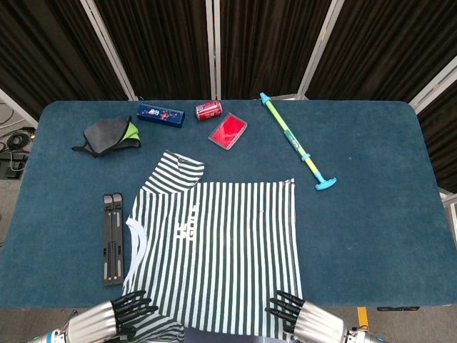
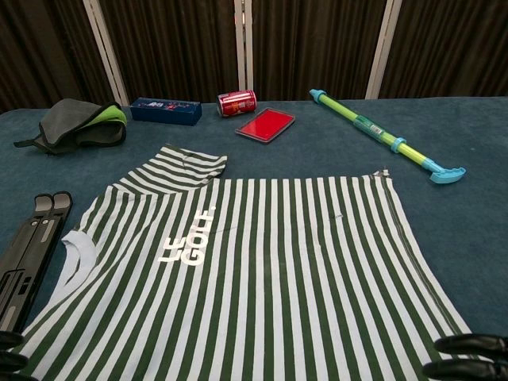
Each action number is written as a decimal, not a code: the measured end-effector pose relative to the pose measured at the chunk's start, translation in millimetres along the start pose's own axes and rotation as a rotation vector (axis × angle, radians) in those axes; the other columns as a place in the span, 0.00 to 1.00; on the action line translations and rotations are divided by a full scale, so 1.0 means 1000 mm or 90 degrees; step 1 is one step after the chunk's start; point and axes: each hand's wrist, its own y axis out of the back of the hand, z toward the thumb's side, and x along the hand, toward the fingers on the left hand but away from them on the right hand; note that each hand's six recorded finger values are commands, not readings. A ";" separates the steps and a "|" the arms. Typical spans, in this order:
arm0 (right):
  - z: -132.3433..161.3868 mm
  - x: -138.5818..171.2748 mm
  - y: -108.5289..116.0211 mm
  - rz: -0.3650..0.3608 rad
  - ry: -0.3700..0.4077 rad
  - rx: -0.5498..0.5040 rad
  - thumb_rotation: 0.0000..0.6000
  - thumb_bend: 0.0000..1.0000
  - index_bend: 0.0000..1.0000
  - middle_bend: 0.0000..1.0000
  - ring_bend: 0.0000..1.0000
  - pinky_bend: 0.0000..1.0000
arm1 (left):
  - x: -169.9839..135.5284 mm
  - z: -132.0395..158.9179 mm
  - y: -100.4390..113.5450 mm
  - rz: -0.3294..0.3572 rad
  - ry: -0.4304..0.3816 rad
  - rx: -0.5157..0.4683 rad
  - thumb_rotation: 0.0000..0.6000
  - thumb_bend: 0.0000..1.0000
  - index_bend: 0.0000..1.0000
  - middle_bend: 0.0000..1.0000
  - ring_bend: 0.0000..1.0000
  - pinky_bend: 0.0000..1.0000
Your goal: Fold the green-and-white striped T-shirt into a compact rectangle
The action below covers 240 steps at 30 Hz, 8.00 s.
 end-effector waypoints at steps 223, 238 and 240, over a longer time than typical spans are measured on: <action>-0.259 -0.055 0.081 -0.155 -0.440 -0.100 1.00 0.18 0.10 0.00 0.00 0.00 | 0.163 -0.296 0.114 0.113 0.612 -0.165 1.00 0.00 0.00 0.00 0.00 0.00; -0.225 -0.008 0.093 -0.216 -0.449 -0.097 1.00 0.05 0.10 0.00 0.00 0.00 | 0.136 -0.279 0.162 0.186 0.562 -0.128 1.00 0.00 0.00 0.00 0.00 0.00; -0.219 0.002 0.096 -0.235 -0.457 -0.100 1.00 0.02 0.10 0.00 0.00 0.00 | 0.134 -0.273 0.169 0.185 0.554 -0.121 1.00 0.00 0.00 0.00 0.00 0.00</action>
